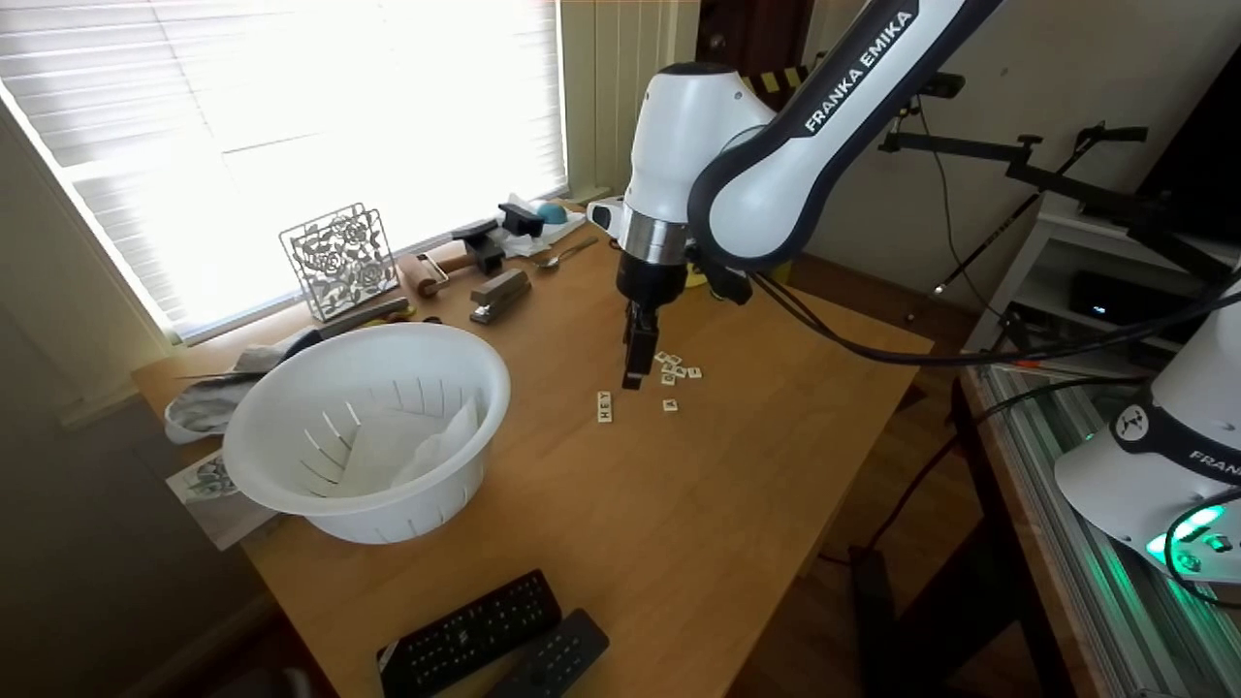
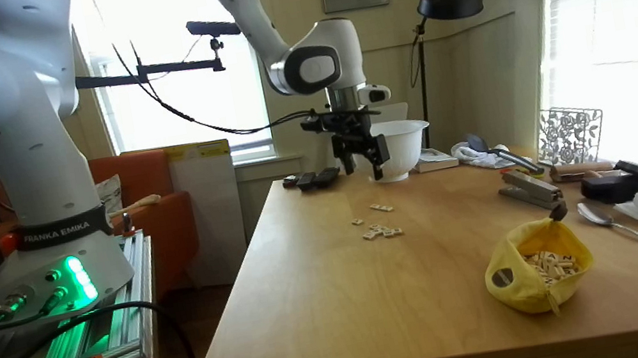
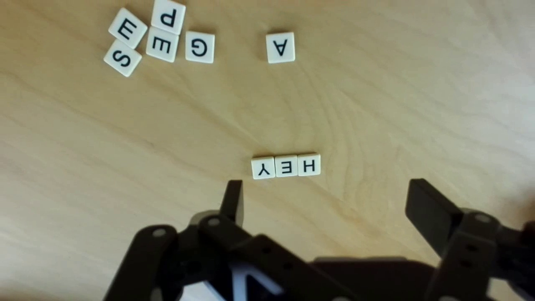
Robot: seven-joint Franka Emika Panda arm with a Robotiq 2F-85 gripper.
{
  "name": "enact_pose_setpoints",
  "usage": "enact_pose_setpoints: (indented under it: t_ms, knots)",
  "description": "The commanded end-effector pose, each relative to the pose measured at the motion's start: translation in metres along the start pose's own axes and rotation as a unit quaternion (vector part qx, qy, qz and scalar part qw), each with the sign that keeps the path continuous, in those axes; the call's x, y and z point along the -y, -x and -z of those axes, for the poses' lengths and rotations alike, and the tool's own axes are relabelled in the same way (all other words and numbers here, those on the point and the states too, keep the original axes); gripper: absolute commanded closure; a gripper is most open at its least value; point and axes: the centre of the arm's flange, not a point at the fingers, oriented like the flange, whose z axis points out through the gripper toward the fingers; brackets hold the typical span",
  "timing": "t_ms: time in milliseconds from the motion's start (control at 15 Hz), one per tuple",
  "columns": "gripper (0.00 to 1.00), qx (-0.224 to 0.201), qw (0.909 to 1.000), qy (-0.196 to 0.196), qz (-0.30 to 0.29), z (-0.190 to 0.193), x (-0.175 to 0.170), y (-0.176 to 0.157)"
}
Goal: Create the word 'Met'.
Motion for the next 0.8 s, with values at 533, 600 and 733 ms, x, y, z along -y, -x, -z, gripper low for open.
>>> enact_pose_setpoints:
  t_ms: [533,600,733]
  knots:
    - [0.0,0.011,0.9999,0.002,-0.002,0.0216,0.0103,0.0092]
    - [0.0,0.01,0.9999,0.005,-0.002,0.0225,0.0104,0.0094]
    - [0.0,0.005,1.0,0.001,0.003,0.0137,0.0057,0.001]
